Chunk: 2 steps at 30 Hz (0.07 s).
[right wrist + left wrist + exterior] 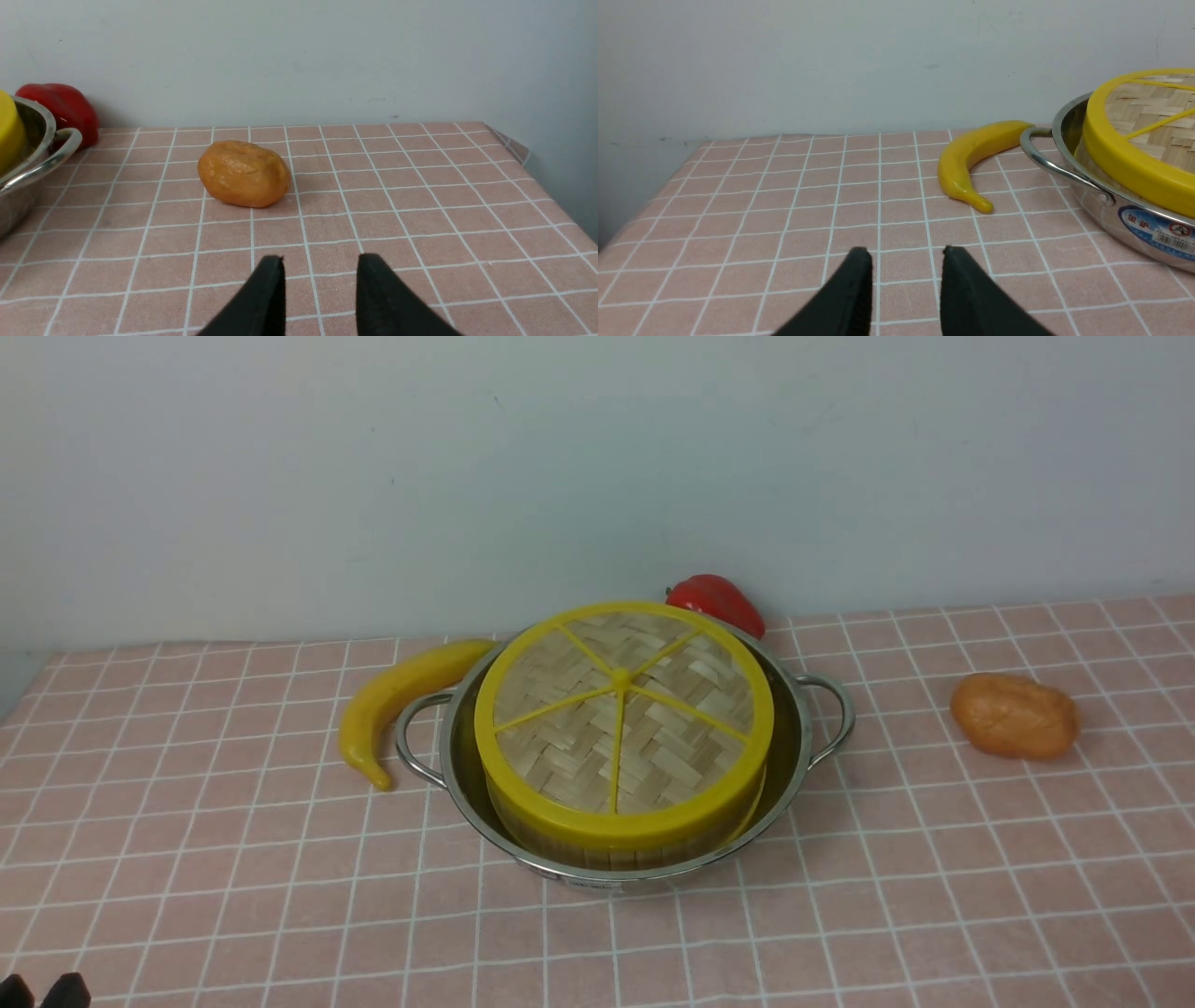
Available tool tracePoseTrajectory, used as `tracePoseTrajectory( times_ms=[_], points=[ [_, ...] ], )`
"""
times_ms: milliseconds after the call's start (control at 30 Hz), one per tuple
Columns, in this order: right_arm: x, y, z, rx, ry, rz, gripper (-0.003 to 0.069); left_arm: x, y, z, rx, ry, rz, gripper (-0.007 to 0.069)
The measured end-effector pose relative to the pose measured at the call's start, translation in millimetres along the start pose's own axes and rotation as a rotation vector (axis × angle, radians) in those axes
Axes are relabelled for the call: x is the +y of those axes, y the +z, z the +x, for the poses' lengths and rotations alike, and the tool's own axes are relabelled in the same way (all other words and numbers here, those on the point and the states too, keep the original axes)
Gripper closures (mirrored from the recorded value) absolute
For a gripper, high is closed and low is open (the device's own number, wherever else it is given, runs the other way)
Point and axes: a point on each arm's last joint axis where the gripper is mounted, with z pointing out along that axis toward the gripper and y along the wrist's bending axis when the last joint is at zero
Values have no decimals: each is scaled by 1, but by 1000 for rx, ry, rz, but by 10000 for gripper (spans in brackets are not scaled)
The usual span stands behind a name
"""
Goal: Place the steamer in the pot on the pink tablecloth, and put the lid on the steamer.
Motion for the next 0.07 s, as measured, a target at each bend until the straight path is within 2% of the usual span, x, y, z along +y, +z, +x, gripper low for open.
tracePoseTrajectory(
  times_ms=[67],
  points=[
    [0, 0, 0, 0, 3, 0, 419, 0, 0, 0, 0, 0, 0, 413]
  ],
)
